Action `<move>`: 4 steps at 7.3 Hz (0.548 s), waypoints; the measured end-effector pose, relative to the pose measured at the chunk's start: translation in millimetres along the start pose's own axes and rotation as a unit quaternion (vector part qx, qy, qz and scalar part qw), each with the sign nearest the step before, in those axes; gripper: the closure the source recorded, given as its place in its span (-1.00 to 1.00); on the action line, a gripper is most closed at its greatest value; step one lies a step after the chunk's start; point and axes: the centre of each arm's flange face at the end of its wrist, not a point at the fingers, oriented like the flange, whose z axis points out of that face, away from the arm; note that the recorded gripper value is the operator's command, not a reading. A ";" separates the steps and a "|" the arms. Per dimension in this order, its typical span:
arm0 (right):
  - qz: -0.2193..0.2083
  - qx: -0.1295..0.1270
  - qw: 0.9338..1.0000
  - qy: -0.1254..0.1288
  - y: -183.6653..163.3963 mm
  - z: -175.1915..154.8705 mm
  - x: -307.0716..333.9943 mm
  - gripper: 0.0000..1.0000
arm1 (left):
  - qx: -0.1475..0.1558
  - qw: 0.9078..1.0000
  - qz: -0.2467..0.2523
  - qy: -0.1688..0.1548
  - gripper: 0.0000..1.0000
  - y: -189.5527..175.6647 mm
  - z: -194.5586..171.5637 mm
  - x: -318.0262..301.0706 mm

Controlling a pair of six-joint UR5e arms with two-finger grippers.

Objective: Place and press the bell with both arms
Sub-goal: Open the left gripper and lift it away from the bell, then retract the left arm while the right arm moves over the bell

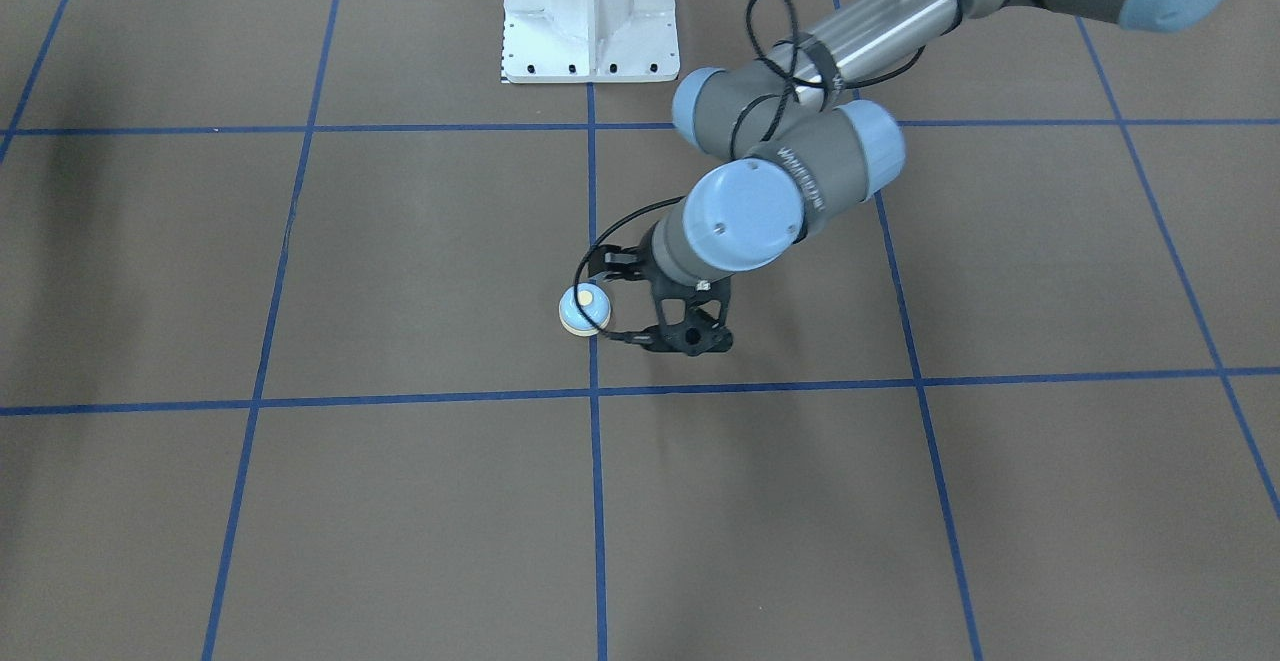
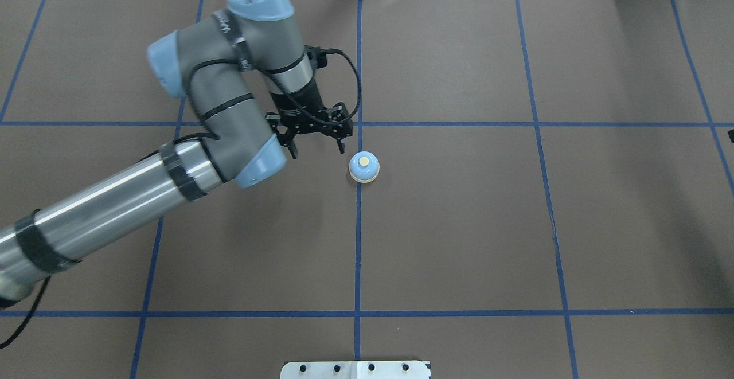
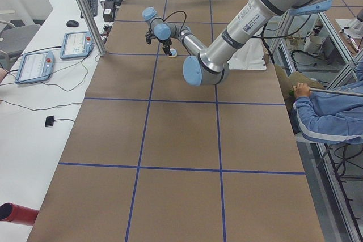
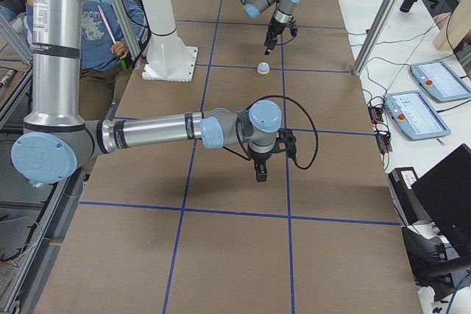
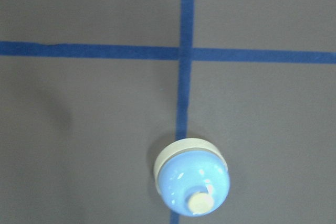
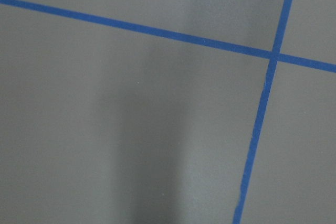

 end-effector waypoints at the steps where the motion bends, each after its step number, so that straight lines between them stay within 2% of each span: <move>1: 0.014 0.016 1.000 -0.005 -8.5 6.0 -40.6 0.03 | 0.012 1.000 0.012 0.004 -0.82 25.8 -15.5 -61.5; 2: 0.013 0.026 1.000 -0.007 -11.8 12.8 -90.3 0.71 | 0.022 0.999 0.027 0.002 -0.80 49.3 -31.2 -124.9; 3: 0.001 0.030 1.000 -0.009 -10.0 25.7 -147.5 1.00 | 0.025 0.999 0.032 0.002 -0.82 67.1 -51.0 -184.5; 4: -0.015 0.030 0.999 -0.014 -5.3 45.3 -208.7 1.00 | 0.024 0.999 0.032 0.012 -0.83 79.4 -73.1 -235.5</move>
